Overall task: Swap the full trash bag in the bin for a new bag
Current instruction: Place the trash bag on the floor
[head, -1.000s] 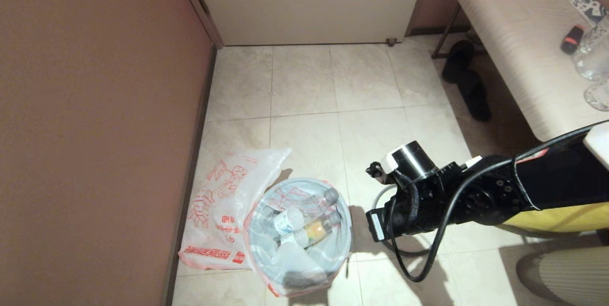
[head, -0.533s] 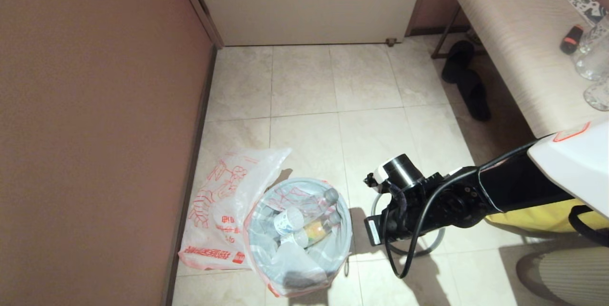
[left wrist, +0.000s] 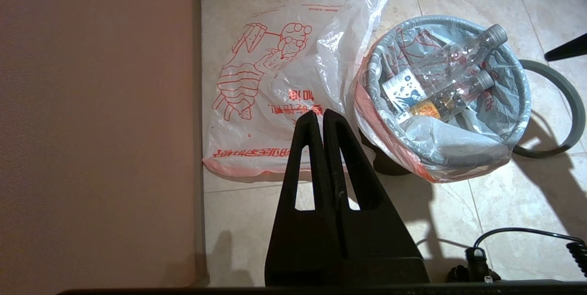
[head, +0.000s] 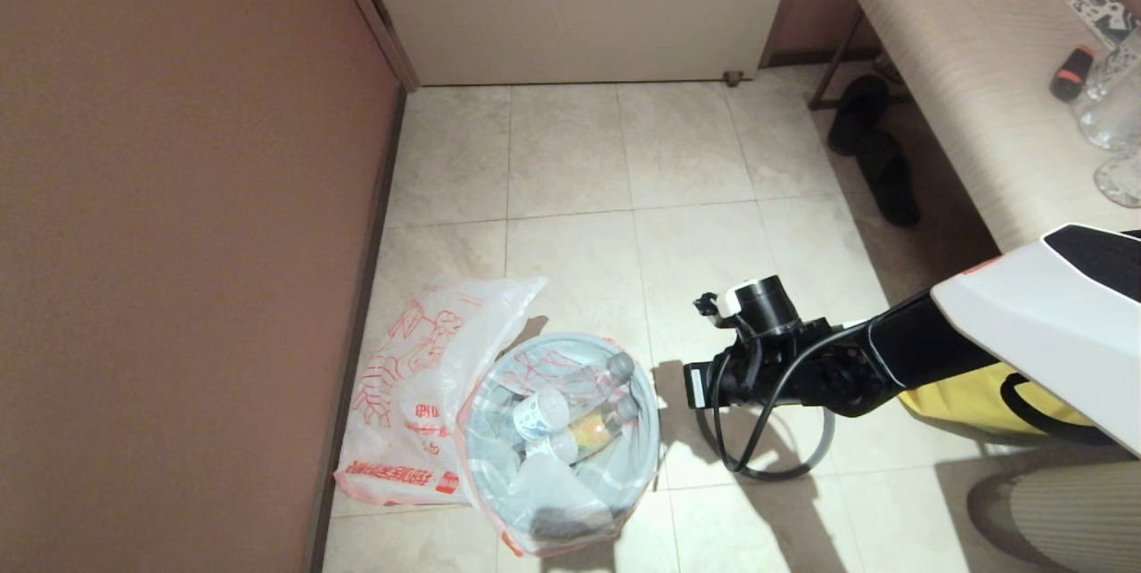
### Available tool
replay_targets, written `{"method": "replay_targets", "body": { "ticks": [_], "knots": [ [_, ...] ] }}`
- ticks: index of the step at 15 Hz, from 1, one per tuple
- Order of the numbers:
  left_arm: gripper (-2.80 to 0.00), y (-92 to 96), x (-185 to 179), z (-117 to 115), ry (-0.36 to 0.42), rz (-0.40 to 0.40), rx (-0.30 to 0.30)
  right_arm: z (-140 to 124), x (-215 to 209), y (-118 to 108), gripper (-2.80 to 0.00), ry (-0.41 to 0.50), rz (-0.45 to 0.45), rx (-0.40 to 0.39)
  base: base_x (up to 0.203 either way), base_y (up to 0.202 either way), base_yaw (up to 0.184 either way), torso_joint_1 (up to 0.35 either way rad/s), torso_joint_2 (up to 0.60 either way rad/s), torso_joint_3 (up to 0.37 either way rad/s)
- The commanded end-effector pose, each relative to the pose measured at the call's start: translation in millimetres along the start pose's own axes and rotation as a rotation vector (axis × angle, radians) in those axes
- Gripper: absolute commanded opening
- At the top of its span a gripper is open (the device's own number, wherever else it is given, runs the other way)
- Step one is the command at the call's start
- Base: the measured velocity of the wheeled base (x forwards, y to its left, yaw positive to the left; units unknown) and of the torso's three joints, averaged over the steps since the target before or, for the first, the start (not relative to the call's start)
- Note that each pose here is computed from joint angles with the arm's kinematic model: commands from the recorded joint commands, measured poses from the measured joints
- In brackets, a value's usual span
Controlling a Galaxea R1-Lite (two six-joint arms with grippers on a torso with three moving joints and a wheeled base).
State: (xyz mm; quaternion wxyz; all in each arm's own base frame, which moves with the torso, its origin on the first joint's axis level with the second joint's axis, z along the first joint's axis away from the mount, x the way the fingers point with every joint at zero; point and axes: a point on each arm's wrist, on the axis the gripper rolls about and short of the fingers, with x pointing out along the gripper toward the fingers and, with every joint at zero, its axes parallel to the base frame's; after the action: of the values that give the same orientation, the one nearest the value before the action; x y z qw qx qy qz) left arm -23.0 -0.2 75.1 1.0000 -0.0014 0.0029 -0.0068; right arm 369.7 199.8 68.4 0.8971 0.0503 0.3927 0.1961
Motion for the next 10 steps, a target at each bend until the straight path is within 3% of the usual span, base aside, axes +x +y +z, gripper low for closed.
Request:
{"method": "replay_targets", "body": {
  "ticks": [1, 6, 10],
  "knots": [
    [-2.8, 0.0, 0, 0, 0.0, 0.0, 0.0, -11, 17, -6, -2.8, 0.037, -0.011, 0.005, 0.0, 0.0, 0.0, 0.0, 0.0, 0.0],
    [-2.8, 0.0, 0, 0, 0.0, 0.0, 0.0, -20, 21, 4, -2.8, 0.052, 0.02, -0.013, 0.0, 0.0, 0.0, 0.0, 0.0, 0.0],
    [-2.8, 0.0, 0, 0, 0.0, 0.0, 0.0, -14, -27, 68, -2.8, 0.002, 0.205, -0.109, 0.0, 0.0, 0.0, 0.0, 0.0, 0.0]
  ]
}}
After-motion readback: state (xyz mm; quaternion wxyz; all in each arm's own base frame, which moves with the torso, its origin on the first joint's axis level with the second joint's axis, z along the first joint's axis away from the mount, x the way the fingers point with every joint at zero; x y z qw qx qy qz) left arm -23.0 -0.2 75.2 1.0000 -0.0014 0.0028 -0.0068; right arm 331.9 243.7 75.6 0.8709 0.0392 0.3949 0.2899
